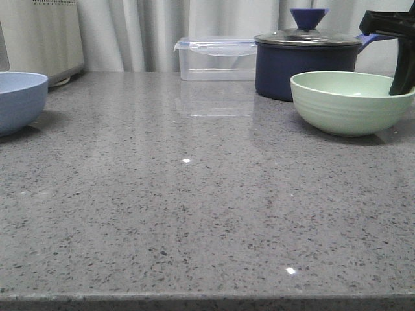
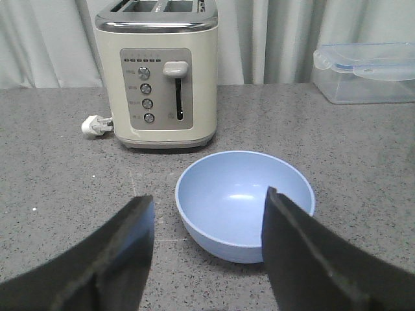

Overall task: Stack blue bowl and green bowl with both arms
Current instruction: 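Lower the right gripper and grasp the rim of the pale green bowl, then slide the green bowl with the right gripper toward the table center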

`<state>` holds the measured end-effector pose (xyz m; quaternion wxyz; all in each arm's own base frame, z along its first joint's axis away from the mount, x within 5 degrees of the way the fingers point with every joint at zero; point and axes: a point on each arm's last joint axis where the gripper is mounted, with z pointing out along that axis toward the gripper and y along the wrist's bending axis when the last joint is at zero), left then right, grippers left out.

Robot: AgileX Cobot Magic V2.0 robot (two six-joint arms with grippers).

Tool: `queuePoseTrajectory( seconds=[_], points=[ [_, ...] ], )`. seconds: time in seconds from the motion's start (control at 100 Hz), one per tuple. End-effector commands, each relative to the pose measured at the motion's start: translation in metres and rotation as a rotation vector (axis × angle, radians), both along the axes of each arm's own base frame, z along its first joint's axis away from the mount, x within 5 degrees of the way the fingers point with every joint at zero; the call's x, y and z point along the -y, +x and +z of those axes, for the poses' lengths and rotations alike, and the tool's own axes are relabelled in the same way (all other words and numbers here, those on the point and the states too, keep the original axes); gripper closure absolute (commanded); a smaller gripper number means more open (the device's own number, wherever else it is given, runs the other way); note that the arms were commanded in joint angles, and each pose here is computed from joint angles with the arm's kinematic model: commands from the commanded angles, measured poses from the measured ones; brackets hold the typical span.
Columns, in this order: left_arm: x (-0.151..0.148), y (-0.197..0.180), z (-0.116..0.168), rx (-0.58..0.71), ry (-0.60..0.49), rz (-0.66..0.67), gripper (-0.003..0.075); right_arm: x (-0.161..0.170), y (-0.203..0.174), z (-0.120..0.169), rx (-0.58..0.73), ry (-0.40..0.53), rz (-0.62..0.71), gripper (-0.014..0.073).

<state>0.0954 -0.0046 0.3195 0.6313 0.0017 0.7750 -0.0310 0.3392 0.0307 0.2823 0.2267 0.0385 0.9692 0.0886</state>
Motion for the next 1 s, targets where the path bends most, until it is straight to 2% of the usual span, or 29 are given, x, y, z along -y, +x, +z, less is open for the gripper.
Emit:
queuePoseTrajectory(
  seconds=[0.0, 0.24, 0.36, 0.59, 0.77, 0.99],
  points=[
    [-0.001, 0.002, 0.017, 0.101, -0.023, 0.011, 0.0356, -0.001, 0.000, 0.025, 0.112, 0.006, 0.002, 0.0644],
    [-0.001, 0.002, 0.017, 0.101, -0.023, 0.011, 0.0356, -0.003, -0.001, 0.032, 0.110, 0.021, 0.006, 0.0666],
    [-0.001, 0.002, 0.017, 0.101, -0.023, 0.011, 0.0356, -0.015, -0.002, 0.044, 0.113, 0.012, 0.084, 0.0666],
    [-0.001, 0.002, 0.017, 0.101, -0.023, 0.011, 0.0356, -0.069, -0.005, 0.060, 0.175, 0.034, 0.237, 0.0666],
    [-0.001, 0.002, 0.017, 0.101, -0.023, 0.011, 0.0356, -0.119, 0.001, 0.053, 0.164, 0.048, 0.361, 0.0666],
    [-0.001, 0.002, 0.017, 0.101, -0.023, 0.011, 0.0356, -0.153, 0.010, 0.044, 0.145, 0.067, 0.429, 0.0666]
  ],
)
